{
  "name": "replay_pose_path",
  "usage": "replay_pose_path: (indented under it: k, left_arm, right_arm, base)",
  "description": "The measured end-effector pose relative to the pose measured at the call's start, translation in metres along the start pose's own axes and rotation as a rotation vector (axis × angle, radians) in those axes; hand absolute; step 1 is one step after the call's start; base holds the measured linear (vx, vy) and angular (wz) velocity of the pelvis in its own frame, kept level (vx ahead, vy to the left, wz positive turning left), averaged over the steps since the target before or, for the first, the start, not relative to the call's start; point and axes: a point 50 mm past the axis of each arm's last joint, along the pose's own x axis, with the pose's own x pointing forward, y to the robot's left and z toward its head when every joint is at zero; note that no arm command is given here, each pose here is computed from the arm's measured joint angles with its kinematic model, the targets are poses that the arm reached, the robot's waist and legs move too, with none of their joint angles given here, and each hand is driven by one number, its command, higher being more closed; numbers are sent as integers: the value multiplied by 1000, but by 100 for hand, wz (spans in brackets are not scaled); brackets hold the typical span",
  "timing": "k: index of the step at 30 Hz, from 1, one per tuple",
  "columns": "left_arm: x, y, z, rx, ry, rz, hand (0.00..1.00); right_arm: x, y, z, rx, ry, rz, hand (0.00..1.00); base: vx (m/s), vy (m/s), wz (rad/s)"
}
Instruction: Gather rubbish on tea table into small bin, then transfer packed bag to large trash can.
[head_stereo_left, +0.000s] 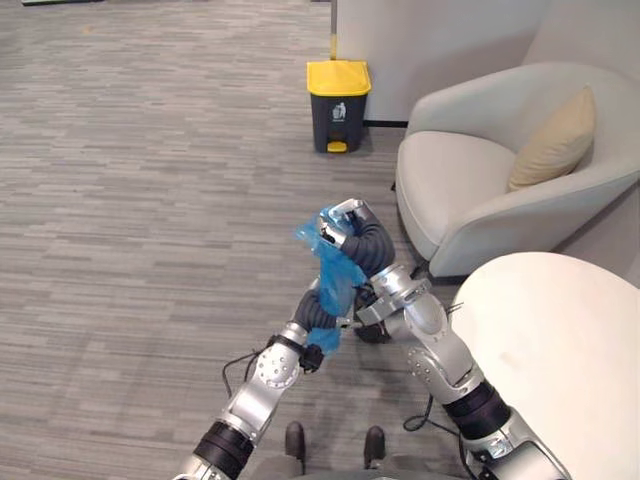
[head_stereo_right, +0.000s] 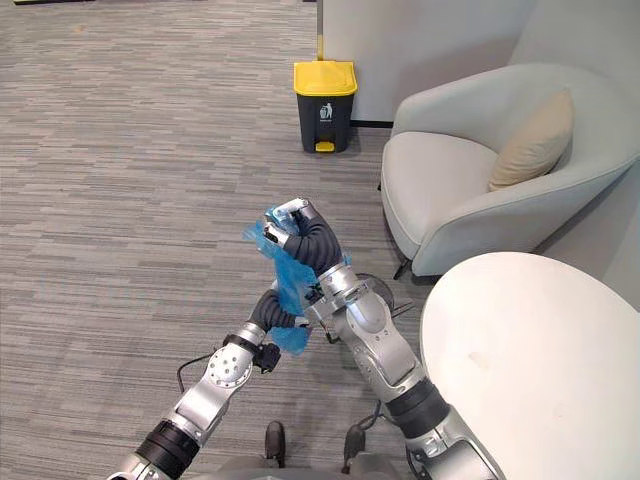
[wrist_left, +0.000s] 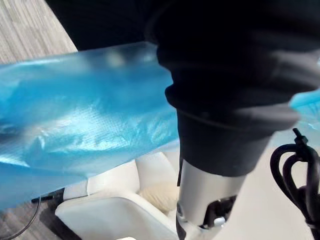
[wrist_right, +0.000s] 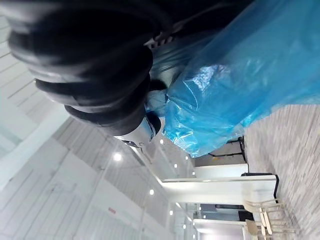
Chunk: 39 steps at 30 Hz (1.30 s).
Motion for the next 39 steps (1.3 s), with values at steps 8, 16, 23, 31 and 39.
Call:
replay_pose_path:
  k: [8, 16, 23, 31, 39]
  left_arm:
    - [17, 3, 10, 51, -34, 120, 0]
    - [29, 7, 14, 70, -26, 184, 100]
    - [37, 11, 16, 47, -11, 190, 100]
    - [35, 12, 17, -53, -4, 165, 100]
    - [-1, 33, -4, -194, 73, 281, 100]
  right_arm:
    - [12, 27, -7, 61, 30, 94, 100]
    - [20, 42, -25, 120, 90, 92, 100]
    - [24, 58, -28, 109, 112, 171, 100]
    - [19, 55, -35, -3, 125, 204, 0]
    - [-22, 5, -34, -371, 165, 13, 0]
  base:
    - [-22, -21, 8]
    - [-10, 0, 1]
    - [1, 29, -1]
    - [-7, 51, -3]
    - [-1, 49, -1]
